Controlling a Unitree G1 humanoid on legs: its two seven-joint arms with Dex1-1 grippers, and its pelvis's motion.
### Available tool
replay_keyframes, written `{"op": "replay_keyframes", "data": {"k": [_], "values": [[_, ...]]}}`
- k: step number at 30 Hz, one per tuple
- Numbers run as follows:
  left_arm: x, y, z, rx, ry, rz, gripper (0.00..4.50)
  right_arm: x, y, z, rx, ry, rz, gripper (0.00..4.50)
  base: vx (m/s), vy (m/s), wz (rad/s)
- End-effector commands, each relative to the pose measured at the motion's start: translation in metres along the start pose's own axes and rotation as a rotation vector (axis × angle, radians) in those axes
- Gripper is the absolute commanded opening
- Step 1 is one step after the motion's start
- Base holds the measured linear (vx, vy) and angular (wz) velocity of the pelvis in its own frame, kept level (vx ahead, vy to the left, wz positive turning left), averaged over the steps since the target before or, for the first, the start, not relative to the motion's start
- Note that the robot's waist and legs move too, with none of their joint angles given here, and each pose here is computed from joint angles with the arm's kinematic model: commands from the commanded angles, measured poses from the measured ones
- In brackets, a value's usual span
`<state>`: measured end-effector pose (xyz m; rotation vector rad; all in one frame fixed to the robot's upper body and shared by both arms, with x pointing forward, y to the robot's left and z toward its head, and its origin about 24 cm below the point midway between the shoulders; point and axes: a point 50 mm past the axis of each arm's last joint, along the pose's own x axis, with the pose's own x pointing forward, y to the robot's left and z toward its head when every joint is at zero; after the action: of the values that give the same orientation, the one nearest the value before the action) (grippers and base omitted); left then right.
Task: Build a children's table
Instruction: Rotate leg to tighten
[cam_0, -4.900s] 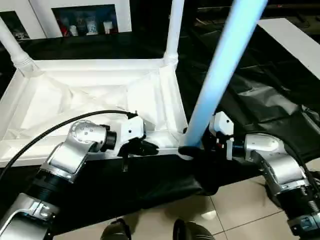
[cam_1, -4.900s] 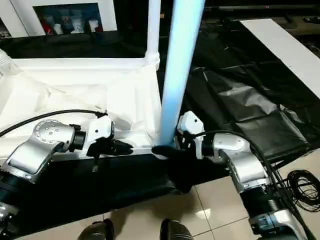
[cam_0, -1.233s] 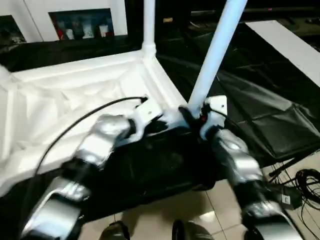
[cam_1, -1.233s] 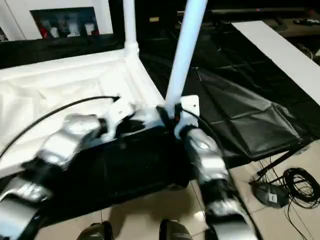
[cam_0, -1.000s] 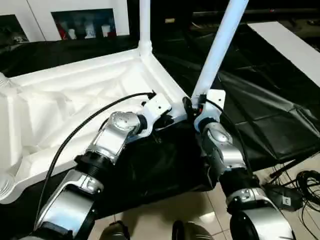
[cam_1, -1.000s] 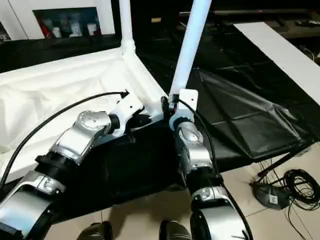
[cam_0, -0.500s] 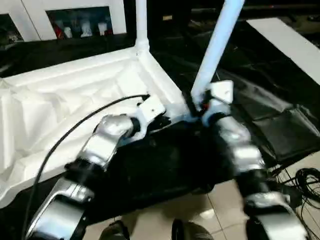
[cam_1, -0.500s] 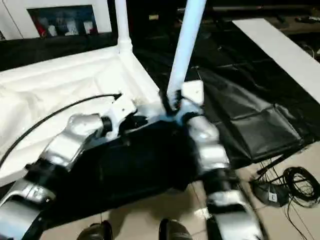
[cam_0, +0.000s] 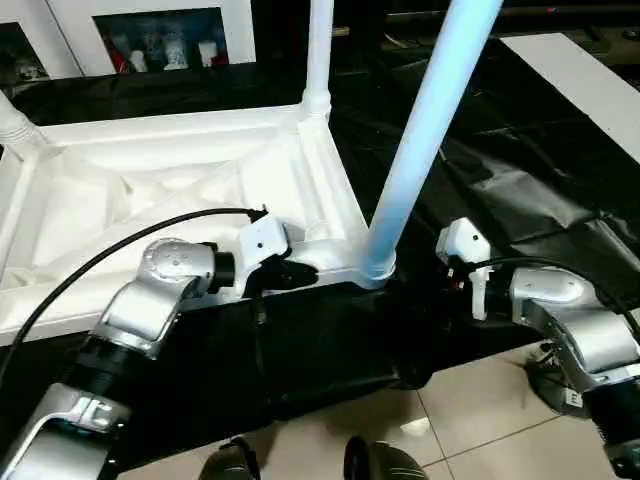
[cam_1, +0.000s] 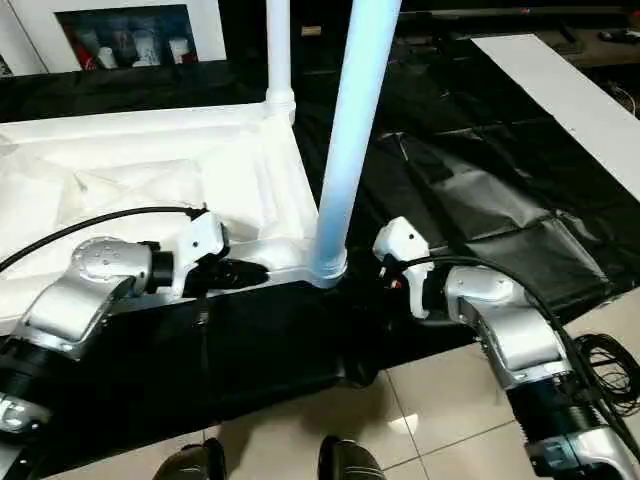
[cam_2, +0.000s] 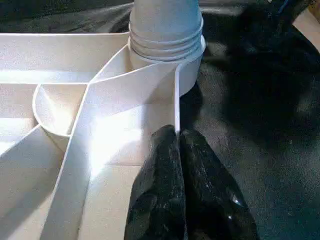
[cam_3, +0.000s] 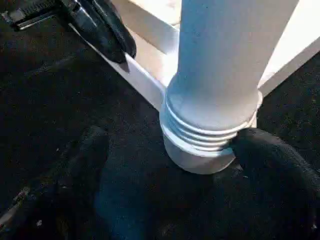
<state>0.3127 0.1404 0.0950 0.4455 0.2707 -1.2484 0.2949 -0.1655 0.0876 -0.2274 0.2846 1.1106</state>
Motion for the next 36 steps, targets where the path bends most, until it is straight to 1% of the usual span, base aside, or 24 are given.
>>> {"op": "replay_keyframes", "data": {"k": [1, 3, 5, 12, 16, 17, 20, 21, 22, 26, 27, 33, 36], "values": [[0.009, -0.011, 0.005, 0.017, -0.028, -0.087, 0.00, 0.008, 0.001, 0.010, -0.030, -0.043, 0.017, 4.32, 0.000, 0.000, 0.00], [0.009, -0.012, 0.005, 0.019, -0.029, -0.092, 0.00, 0.010, 0.001, 0.010, -0.038, -0.034, 0.014, 4.32, 0.000, 0.000, 0.00], [0.009, -0.013, 0.005, 0.021, -0.030, -0.100, 0.00, 0.015, -0.001, 0.010, -0.064, -0.044, -0.016, 4.32, 0.000, 0.000, 0.00], [0.007, -0.014, 0.004, 0.019, -0.026, -0.110, 0.00, 0.025, -0.006, 0.011, -0.050, -0.097, -0.058, 4.32, 0.000, 0.000, 0.00], [0.007, -0.014, 0.004, 0.017, -0.022, -0.113, 0.00, 0.027, -0.005, 0.009, -0.029, -0.095, -0.039, 4.32, 0.000, 0.000, 0.00], [0.007, -0.014, 0.003, 0.017, -0.022, -0.113, 0.00, 0.027, -0.006, 0.009, -0.029, -0.095, -0.039, 4.05, 0.000, 0.000, 0.00], [0.007, -0.014, 0.003, 0.017, -0.020, -0.112, 0.00, 0.027, -0.007, 0.006, -0.031, -0.086, -0.041, 3.91, 0.000, 0.000, 0.00], [0.006, -0.014, 0.003, 0.017, -0.019, -0.112, 0.00, 0.026, -0.007, 0.005, -0.029, -0.086, -0.040, 3.66, 0.000, 0.000, 0.00], [0.006, -0.015, 0.003, 0.017, -0.018, -0.113, 0.00, 0.026, -0.007, 0.005, -0.029, -0.085, -0.041, 3.66, 0.000, 0.000, 0.00], [0.006, -0.015, 0.003, 0.018, -0.017, -0.114, 0.00, 0.027, -0.008, 0.004, -0.028, -0.085, -0.043, 3.35, 0.000, 0.000, 0.00], [0.006, -0.015, 0.003, 0.018, -0.016, -0.114, 0.00, 0.027, -0.008, 0.003, -0.026, -0.087, -0.042, 3.35, 0.000, 0.000, 0.00], [0.006, -0.015, 0.003, 0.018, -0.015, -0.116, 0.00, 0.028, -0.008, 0.002, -0.026, -0.087, -0.040, 2.82, 0.000, 0.000, 0.00], [0.006, -0.015, 0.002, 0.017, -0.014, -0.117, 0.00, 0.029, -0.007, 0.001, -0.028, -0.089, -0.038, 2.75, 0.000, 0.000, 0.00]]}}
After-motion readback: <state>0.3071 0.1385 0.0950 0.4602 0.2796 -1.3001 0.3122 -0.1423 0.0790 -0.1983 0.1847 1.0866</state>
